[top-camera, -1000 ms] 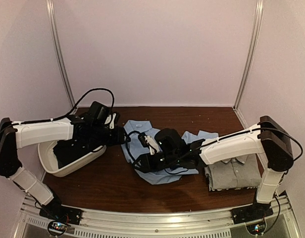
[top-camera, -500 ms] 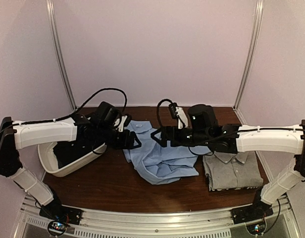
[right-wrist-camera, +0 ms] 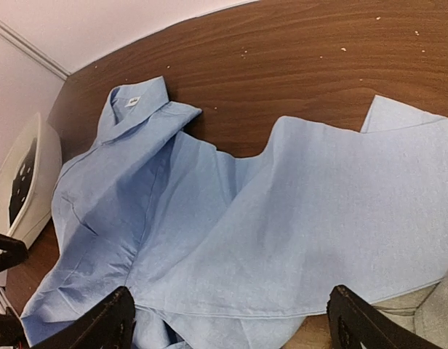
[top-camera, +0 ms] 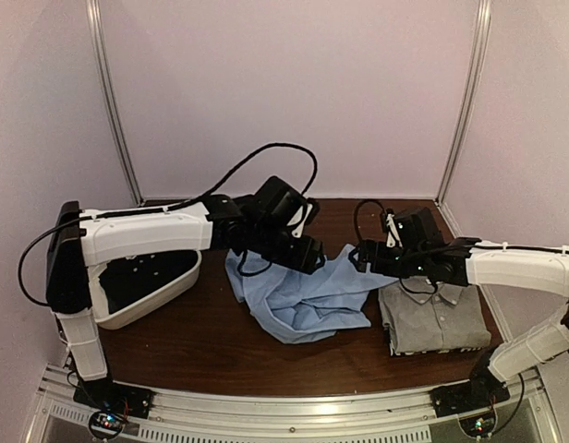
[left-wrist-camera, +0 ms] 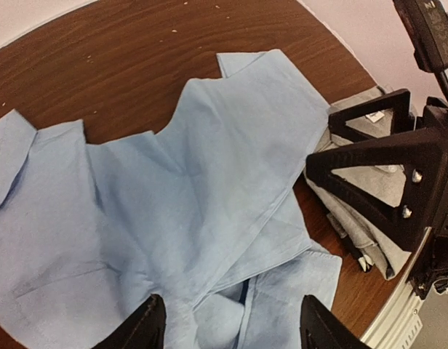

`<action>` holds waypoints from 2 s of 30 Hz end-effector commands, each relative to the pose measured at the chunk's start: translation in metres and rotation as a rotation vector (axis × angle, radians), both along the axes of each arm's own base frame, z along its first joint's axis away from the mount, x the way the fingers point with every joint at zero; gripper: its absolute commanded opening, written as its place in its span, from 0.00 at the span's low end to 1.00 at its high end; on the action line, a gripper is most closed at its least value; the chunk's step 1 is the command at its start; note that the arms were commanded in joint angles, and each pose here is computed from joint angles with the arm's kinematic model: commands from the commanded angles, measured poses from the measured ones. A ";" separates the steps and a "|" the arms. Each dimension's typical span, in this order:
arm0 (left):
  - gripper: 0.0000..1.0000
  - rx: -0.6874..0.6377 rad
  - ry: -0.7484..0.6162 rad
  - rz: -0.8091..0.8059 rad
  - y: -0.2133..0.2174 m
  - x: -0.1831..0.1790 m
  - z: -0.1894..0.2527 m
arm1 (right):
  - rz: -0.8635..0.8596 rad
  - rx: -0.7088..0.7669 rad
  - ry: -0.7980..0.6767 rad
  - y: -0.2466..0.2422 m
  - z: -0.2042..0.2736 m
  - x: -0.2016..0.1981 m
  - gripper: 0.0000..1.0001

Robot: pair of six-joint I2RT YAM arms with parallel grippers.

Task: Fold and stack the long sleeve shirts
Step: Adjust the crumpled shirt at the center of the board, then pick up the crumpled shirt from the center of the board.

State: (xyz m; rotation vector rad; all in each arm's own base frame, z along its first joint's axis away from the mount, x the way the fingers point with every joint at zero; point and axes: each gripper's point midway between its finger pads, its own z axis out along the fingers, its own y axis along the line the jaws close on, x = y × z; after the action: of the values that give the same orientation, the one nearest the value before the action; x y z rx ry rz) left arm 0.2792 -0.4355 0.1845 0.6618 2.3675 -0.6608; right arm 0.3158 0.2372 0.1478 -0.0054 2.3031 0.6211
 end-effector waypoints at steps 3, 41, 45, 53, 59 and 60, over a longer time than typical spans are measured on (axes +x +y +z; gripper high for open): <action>0.64 0.097 -0.065 -0.103 -0.050 -0.004 -0.020 | -0.118 0.027 0.036 -0.040 -0.006 -0.005 0.95; 0.65 0.126 -0.080 -0.098 -0.044 -0.002 -0.029 | -0.331 0.253 0.015 -0.044 -0.048 0.049 0.03; 0.69 0.111 -0.095 -0.107 -0.047 0.000 -0.024 | -0.214 0.288 -0.041 -0.017 -0.012 0.053 0.00; 0.79 0.084 -0.138 -0.085 -0.045 0.014 -0.010 | 0.020 0.365 -0.111 0.045 0.059 0.033 0.00; 0.82 0.078 -0.159 -0.052 -0.042 0.024 -0.005 | 0.146 0.438 -0.130 0.085 0.096 0.014 0.00; 0.82 0.079 -0.166 -0.037 -0.041 0.027 -0.003 | 0.163 0.447 -0.128 0.091 0.100 0.011 0.00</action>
State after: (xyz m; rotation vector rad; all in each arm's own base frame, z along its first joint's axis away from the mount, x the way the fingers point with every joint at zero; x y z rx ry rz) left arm 0.2915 -0.4780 0.1478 0.8358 2.3285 -0.5007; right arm 0.3411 0.3057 0.2191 0.0777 2.0460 1.0830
